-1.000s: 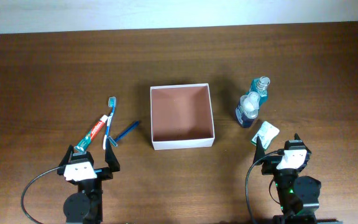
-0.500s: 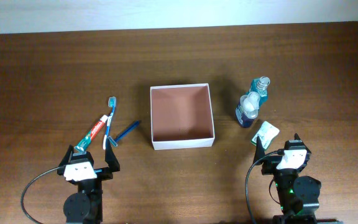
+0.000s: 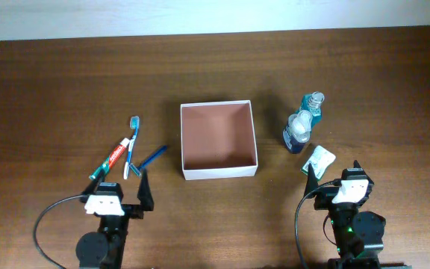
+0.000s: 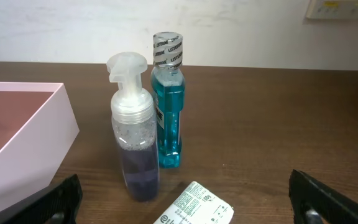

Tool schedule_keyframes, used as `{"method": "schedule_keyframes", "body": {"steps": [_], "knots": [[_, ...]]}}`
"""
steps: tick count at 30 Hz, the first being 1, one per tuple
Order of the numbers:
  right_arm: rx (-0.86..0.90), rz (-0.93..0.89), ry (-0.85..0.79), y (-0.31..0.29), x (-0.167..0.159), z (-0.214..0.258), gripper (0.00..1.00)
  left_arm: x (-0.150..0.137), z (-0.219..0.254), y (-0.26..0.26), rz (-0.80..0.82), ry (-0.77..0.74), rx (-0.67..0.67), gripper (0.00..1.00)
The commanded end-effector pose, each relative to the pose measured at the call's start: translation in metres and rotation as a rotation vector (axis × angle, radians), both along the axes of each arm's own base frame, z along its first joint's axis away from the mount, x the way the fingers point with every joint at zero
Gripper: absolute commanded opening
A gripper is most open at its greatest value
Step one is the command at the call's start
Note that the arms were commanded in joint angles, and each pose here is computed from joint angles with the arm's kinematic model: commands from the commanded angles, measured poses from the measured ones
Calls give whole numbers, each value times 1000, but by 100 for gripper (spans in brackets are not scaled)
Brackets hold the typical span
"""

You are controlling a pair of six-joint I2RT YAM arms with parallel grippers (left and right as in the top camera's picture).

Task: Pack container
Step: 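Move the left gripper over the blue razor handle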

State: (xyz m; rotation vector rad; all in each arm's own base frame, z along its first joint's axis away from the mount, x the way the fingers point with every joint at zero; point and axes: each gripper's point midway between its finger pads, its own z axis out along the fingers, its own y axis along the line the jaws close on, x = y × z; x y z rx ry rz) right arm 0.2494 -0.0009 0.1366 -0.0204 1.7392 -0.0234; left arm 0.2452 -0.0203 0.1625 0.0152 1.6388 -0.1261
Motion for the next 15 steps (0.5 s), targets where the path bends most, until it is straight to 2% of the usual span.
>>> {"method": "schedule_keyframes", "body": {"steps": [1,4,7,15], "knots": [[-4,-8,11,-1,0,-4,98,-4,15,-14,-85,8,-1,99],[-4,-8,11,-1,0,-4,98,-5,36,-10,-64,37,2,99],[-4,-8,11,-1,0,-4,98,2,54,3,16,130,19,99],[-4,-8,11,-1,0,-4,98,51,49,7,45,521,69,99]]}}
